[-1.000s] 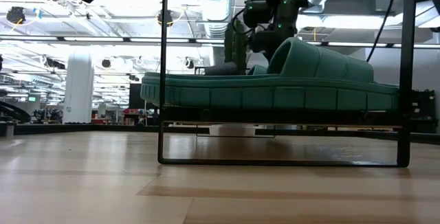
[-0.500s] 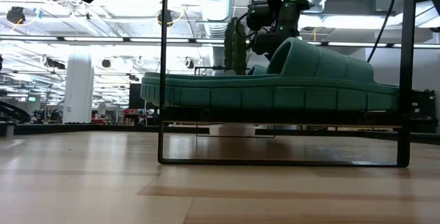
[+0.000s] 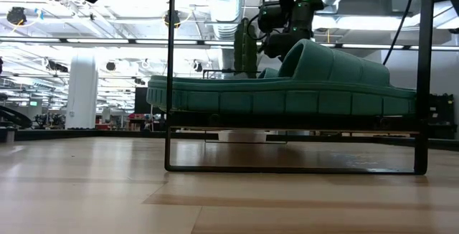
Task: Pick and place slides into the shelf
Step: Put the black slipper on the shelf
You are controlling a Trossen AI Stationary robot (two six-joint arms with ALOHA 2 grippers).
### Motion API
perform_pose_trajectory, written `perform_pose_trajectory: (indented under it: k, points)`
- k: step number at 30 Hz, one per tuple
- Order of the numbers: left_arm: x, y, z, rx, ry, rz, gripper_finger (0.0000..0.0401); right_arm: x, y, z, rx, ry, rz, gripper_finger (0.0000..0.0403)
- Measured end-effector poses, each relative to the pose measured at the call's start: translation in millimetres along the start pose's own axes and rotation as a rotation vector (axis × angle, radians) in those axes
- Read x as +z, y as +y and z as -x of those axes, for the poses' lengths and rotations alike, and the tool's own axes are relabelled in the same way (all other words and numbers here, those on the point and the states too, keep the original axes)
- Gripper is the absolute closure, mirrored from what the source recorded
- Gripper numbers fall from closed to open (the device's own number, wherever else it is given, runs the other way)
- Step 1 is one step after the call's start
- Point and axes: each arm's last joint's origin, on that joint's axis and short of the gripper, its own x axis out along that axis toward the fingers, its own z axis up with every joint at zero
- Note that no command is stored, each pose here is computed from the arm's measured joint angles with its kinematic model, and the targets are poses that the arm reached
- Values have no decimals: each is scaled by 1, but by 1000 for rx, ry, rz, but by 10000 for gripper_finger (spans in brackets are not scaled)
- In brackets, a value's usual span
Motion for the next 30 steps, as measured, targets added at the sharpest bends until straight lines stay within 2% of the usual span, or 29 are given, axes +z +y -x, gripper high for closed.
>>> perform_pose_trajectory:
  k: [11,15,23,26,30]
  points:
    - [0,0,0,1,-1,0,401,2,-3,0,-1,-14,-35,402]
    - [0,0,0,1,-1,0,401,4,-7,-14,-5,38,-63,402]
    - [0,0,0,0,-3,7,401,11,5,-40,-1,84,-12,402]
    - [0,0,0,0,-3,12,401,12,7,-41,-1,81,-1,386]
    - [0,0,0,1,-4,13,401,12,8,-40,-1,71,4,340]
